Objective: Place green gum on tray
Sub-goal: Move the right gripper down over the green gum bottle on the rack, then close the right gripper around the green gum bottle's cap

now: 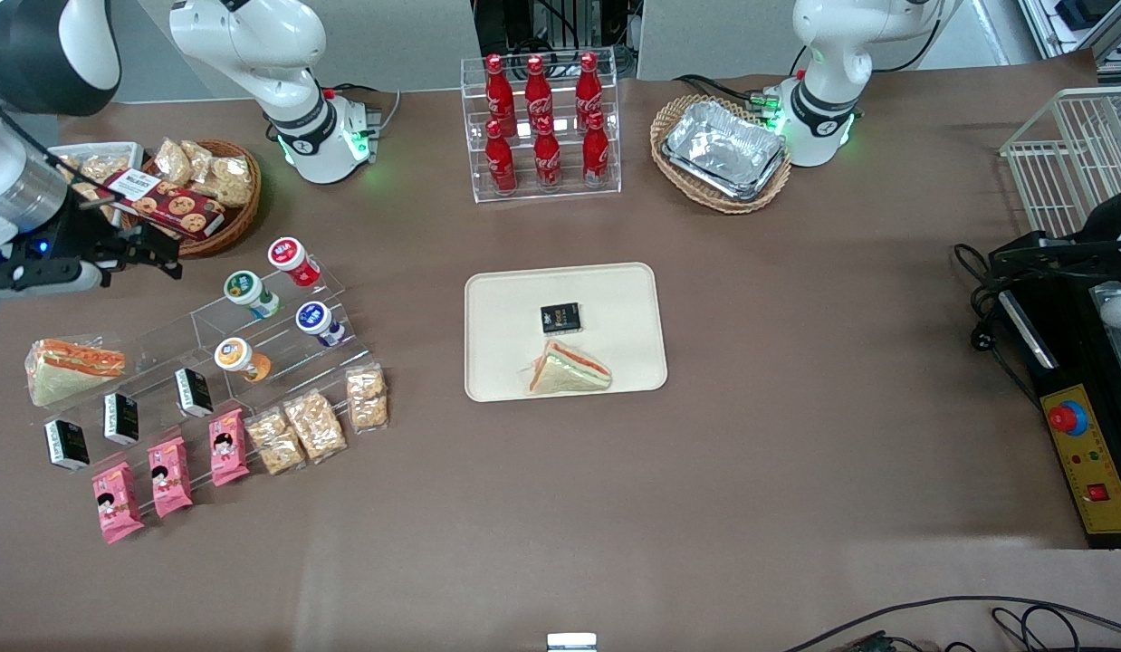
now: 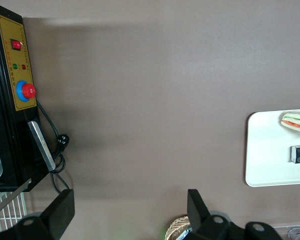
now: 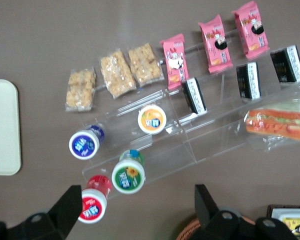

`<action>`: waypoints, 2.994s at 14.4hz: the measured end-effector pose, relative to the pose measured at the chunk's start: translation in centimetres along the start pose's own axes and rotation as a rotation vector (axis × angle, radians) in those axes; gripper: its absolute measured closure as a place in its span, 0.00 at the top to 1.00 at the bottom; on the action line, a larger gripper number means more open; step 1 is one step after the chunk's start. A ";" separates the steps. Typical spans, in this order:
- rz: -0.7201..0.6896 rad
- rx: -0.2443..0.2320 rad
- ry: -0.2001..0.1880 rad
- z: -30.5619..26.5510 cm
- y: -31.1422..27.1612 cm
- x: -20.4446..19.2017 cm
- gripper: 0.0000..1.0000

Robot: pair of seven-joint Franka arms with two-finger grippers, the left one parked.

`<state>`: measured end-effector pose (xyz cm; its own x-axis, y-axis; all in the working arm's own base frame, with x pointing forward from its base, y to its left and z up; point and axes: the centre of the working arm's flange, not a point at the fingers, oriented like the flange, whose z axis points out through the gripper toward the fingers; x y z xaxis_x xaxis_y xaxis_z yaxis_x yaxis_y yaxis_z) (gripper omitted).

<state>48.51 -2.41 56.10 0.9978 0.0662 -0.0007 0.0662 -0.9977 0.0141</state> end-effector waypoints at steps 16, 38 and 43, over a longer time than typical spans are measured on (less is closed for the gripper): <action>0.081 0.037 0.007 12.8 0.2 -2.8 1.00; 0.129 0.046 -0.015 19.0 -1.1 -4.3 1.00; 0.120 0.043 -0.014 18.9 -2.1 -5.0 0.96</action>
<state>43.41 -0.94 37.17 0.9984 -0.0538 -0.0154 -0.0542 -0.9981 -0.0279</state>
